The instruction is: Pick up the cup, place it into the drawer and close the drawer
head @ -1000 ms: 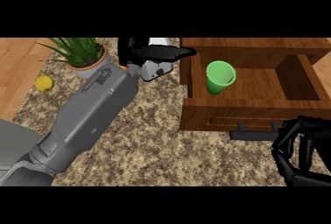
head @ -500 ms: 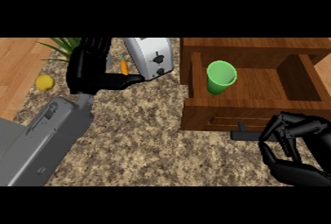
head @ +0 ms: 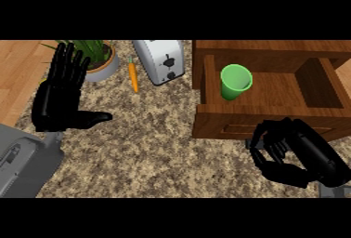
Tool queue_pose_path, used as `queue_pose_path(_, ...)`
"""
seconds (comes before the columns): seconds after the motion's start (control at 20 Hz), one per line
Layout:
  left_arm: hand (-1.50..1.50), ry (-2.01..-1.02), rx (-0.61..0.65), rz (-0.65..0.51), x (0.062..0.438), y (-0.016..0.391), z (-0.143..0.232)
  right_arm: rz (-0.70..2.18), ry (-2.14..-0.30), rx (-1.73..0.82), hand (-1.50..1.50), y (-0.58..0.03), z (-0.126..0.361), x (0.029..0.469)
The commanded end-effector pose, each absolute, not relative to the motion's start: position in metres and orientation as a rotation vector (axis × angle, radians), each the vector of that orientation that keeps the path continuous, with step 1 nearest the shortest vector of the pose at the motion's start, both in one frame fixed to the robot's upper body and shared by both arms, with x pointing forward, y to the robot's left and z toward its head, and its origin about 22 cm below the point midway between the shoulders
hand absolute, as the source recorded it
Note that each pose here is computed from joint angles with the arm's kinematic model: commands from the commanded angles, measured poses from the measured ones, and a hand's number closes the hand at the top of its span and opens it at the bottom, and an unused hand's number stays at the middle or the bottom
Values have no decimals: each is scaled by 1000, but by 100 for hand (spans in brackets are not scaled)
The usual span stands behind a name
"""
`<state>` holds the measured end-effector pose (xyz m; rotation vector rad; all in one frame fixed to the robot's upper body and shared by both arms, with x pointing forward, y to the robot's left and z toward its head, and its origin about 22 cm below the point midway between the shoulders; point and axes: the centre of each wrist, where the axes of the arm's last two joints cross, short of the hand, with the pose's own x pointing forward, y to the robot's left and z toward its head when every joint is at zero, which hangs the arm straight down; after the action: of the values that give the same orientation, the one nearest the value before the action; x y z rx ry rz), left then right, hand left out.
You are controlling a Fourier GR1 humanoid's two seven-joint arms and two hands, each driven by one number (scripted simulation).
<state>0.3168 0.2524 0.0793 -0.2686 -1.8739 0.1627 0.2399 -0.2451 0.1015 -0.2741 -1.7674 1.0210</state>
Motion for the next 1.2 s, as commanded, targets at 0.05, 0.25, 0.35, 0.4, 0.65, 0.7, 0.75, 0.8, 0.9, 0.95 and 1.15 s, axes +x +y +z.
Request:
queue_pose_path(0.05,-150,-1878,-260,174,290,289,70,1187,-1696,-375,150,-226,64,252)
queue_pose_path(0.25,-150,-1866,-272,187,280,292,84,1200,-1689,-418,-150,-221,48,285)
queue_pose_path(0.35,-150,-1880,-239,187,274,312,64,1196,-1631,-422,-150,-216,40,302)
queue_pose_path(0.4,-150,-1873,-249,181,279,305,68,1220,-1627,-412,-150,-214,23,290)
queue_pose_path(0.65,-150,-1896,-242,211,259,343,49,1274,-1553,-463,-150,-209,5,326)
queue_pose_path(0.7,-150,-1898,-247,178,264,322,65,1275,-1528,-464,-150,-225,-5,333)
queue_pose_path(0.75,-150,-1886,-263,189,254,344,54,1314,-1530,-451,-150,-222,3,335)
queue_pose_path(0.8,-150,-1876,-248,220,266,332,35,1272,-1533,-452,-150,-222,-15,341)
queue_pose_path(0.9,-150,-1895,-265,192,254,330,47,1261,-1542,-431,-150,-202,-18,353)
queue_pose_path(0.95,-150,-1899,-258,189,249,356,54,1251,-1541,-430,-150,-221,-16,357)
queue_pose_path(1.15,-150,-1886,-271,177,246,347,40,1219,-1523,-400,-150,-215,-25,375)
